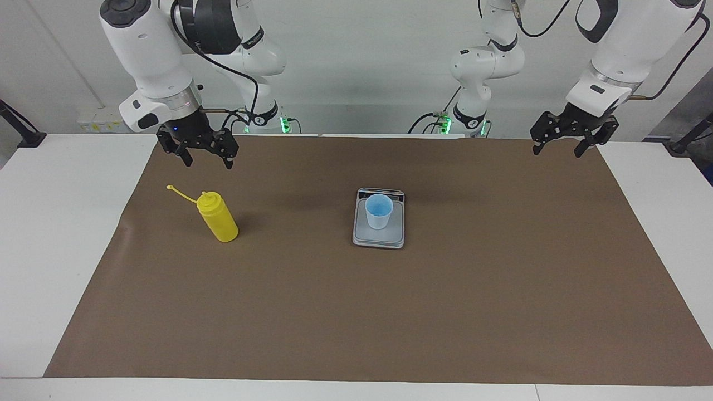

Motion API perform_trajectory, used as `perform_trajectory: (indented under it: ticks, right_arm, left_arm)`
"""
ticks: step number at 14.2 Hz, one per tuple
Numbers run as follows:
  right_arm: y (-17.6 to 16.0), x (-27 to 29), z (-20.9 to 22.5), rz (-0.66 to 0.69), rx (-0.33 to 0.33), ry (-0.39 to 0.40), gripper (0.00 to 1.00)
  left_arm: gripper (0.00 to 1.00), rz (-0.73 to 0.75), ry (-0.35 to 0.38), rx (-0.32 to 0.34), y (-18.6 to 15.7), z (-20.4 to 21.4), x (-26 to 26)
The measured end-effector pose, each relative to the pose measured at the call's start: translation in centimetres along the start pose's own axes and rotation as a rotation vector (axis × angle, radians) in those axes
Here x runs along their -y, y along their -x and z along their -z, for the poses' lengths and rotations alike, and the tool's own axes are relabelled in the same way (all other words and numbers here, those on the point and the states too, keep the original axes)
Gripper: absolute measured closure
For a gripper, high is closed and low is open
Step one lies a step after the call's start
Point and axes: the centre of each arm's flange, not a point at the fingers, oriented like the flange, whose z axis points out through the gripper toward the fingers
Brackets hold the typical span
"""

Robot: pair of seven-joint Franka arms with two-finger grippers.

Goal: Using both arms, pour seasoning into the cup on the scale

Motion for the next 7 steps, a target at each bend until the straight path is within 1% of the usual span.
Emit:
perform_trajectory:
  ticks: [7]
  right_arm:
    - [0.03, 0.0, 0.04, 0.014, -0.001, 0.0, 0.0]
  left_arm:
    - [0.0, 0.0, 0.0, 0.0, 0.0, 0.0, -0.02]
